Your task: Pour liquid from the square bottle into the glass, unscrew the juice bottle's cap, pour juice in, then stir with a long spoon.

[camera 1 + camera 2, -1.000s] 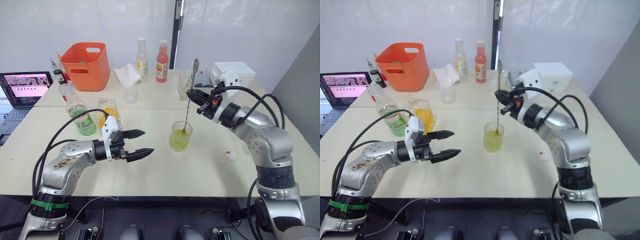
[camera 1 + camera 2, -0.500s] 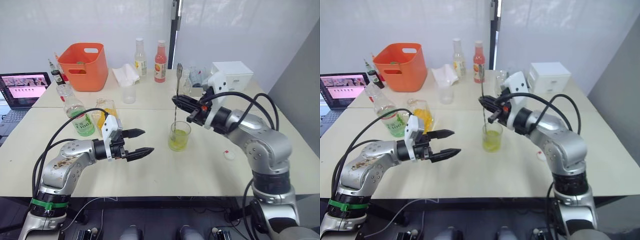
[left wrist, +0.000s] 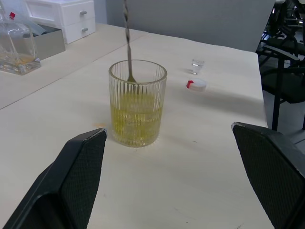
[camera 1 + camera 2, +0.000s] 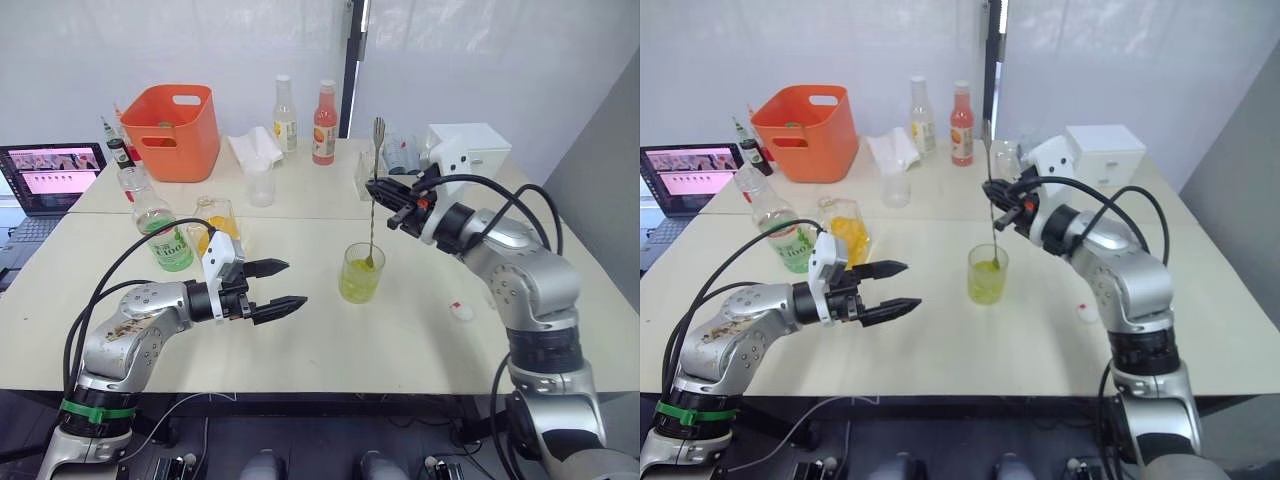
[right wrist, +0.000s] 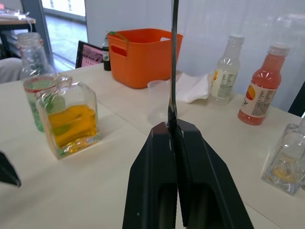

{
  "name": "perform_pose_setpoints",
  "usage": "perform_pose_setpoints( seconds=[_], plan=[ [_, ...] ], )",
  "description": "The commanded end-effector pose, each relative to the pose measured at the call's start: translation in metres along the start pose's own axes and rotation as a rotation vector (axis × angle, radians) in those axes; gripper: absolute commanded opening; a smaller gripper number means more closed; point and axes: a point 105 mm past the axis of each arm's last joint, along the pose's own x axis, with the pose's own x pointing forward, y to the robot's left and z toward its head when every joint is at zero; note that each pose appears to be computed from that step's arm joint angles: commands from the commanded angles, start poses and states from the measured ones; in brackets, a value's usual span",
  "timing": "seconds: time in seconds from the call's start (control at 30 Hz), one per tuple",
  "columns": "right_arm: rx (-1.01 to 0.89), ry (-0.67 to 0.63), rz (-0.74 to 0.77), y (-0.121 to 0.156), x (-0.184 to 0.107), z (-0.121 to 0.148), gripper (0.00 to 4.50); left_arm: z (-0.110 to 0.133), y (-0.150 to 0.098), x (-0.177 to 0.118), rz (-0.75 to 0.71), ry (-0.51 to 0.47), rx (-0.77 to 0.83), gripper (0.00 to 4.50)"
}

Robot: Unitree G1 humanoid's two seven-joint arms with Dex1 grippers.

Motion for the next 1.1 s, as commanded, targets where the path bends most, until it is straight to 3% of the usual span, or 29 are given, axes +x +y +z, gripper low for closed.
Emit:
perform_pose_setpoints(
  seconds=[0.03,0.23,0.4,0.63,0.93,1.1],
  plan=[
    [-0.023,-0.032,0.075,0.019,-0.005,0.016,0.0,0.012,-0.004,-0.002,-0.005,-0.026,0.04,4.45],
    [0.027,-0.065,0.107,0.033,0.0,0.02,0.0,0.012,-0.004,-0.002,-0.006,-0.024,0.038,4.45],
    [0.048,-0.151,0.009,0.014,0.007,0.027,0.0,0.013,-0.003,-0.002,-0.006,-0.025,0.04,4.45],
    [-0.008,-0.091,-0.081,-0.012,-0.002,0.014,0.0,0.014,-0.003,-0.003,-0.005,-0.023,0.042,4.45],
    [0.088,-0.113,0.045,0.014,-0.01,0.026,0.0,0.013,-0.003,-0.003,-0.008,-0.021,0.037,4.45],
    [0.103,-0.156,-0.041,-0.001,-0.001,0.03,0.0,0.014,-0.003,-0.003,-0.007,-0.02,0.038,4.45]
  ],
)
